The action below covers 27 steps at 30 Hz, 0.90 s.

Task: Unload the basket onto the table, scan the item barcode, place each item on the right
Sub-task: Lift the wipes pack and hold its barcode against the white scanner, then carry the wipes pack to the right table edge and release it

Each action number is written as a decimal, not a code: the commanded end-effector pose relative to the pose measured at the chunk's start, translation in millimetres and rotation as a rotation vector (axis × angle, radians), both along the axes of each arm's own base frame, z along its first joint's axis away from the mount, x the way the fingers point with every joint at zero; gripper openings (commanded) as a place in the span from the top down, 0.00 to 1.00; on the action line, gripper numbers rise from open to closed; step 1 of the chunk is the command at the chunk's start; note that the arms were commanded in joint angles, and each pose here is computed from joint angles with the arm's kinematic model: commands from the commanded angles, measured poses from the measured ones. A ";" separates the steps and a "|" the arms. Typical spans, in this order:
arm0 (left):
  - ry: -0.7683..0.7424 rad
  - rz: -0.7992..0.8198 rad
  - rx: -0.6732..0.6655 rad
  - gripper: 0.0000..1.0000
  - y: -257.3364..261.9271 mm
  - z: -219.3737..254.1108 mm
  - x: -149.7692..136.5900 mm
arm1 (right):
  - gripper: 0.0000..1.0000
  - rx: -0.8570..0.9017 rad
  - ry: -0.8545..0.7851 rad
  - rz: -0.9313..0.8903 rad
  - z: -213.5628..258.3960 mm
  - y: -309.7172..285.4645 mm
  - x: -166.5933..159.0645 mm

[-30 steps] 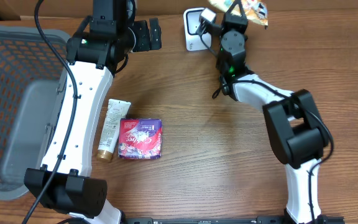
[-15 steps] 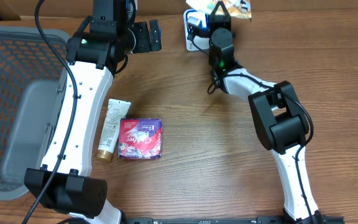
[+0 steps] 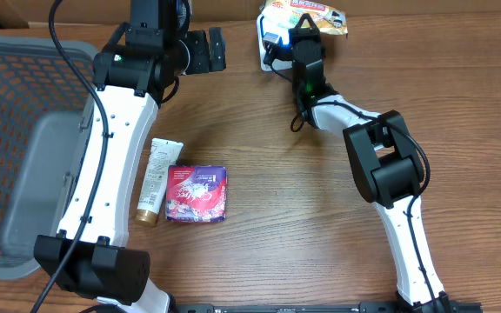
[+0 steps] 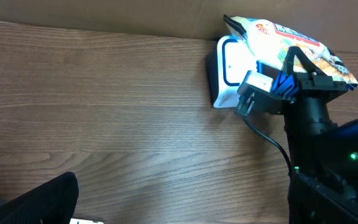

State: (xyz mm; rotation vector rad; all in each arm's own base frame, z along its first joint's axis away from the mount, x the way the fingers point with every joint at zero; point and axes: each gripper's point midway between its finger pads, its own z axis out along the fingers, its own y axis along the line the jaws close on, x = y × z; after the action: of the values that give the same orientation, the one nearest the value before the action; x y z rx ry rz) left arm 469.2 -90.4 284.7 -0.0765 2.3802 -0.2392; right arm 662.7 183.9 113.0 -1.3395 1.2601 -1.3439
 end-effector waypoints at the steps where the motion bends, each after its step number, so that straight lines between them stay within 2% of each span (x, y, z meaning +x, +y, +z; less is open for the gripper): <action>1: -0.008 0.007 -0.001 0.00 0.0 3.4 0.6 | 0.96 -0.002 0.030 -0.015 2.3 -4.9 3.0; 6: -0.008 0.007 -0.001 0.00 0.0 3.4 0.6 | 0.96 -0.016 0.106 -0.022 -17.0 -6.7 -0.2; 15: -0.008 0.007 -0.001 0.00 0.0 3.4 0.6 | 0.96 -0.008 0.083 -0.023 -7.8 -7.2 0.7; 21: -0.008 0.007 -0.001 0.00 0.0 3.4 0.6 | 0.96 0.052 0.018 -0.032 30.5 -8.3 0.5; 23: -0.007 0.007 -0.001 0.00 -0.1 3.3 0.5 | 0.96 0.065 -0.011 -0.035 53.4 -11.4 -0.4; 27: -0.007 0.007 -0.001 0.00 0.0 3.2 0.4 | 0.96 0.195 -0.129 -0.104 128.5 -40.6 -7.1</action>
State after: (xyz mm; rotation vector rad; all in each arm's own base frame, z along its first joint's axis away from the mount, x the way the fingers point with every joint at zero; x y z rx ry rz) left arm 469.2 -90.4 284.7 -0.0765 2.3802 -0.2392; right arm 660.6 172.4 113.0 -1.3705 1.3641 -1.3007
